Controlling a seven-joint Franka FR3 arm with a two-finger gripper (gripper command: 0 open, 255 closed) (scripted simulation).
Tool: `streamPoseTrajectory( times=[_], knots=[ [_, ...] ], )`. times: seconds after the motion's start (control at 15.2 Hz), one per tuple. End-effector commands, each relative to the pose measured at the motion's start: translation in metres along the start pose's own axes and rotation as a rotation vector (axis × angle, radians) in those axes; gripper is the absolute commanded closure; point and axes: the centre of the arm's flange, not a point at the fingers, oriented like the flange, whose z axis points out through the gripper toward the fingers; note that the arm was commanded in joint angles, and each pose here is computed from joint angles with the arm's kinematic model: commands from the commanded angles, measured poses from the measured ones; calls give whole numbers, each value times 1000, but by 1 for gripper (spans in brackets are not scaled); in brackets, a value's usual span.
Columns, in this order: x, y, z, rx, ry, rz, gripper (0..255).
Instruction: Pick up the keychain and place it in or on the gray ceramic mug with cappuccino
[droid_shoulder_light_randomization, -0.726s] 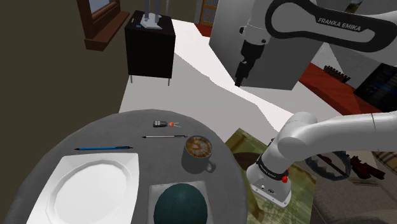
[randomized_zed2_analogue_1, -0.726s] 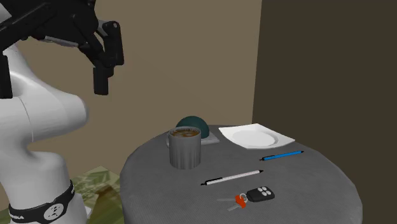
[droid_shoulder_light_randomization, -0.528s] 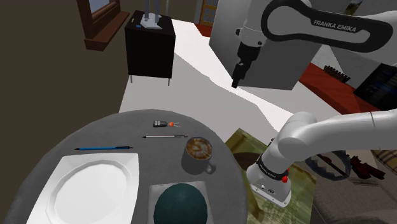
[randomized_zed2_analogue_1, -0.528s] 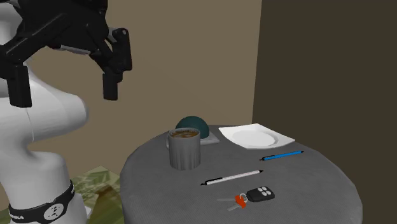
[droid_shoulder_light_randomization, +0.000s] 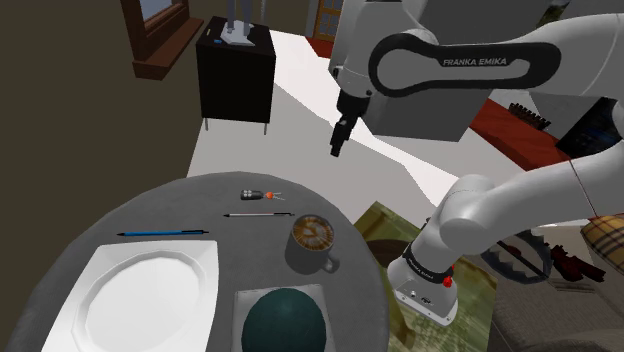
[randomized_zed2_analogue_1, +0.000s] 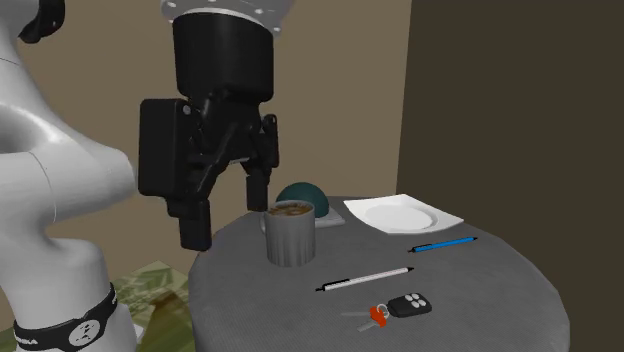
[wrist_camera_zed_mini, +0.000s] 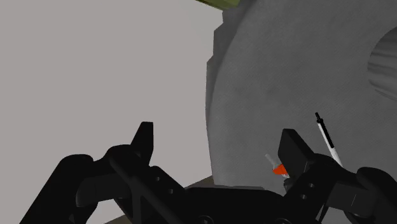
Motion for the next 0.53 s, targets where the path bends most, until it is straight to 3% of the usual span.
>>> streamPoseTrajectory(
  times=[0.0,0.46],
  knots=[
    [18,-12,15,5,13,-35,0],
    [72,-60,64,22,49,-154,0]
  ],
)
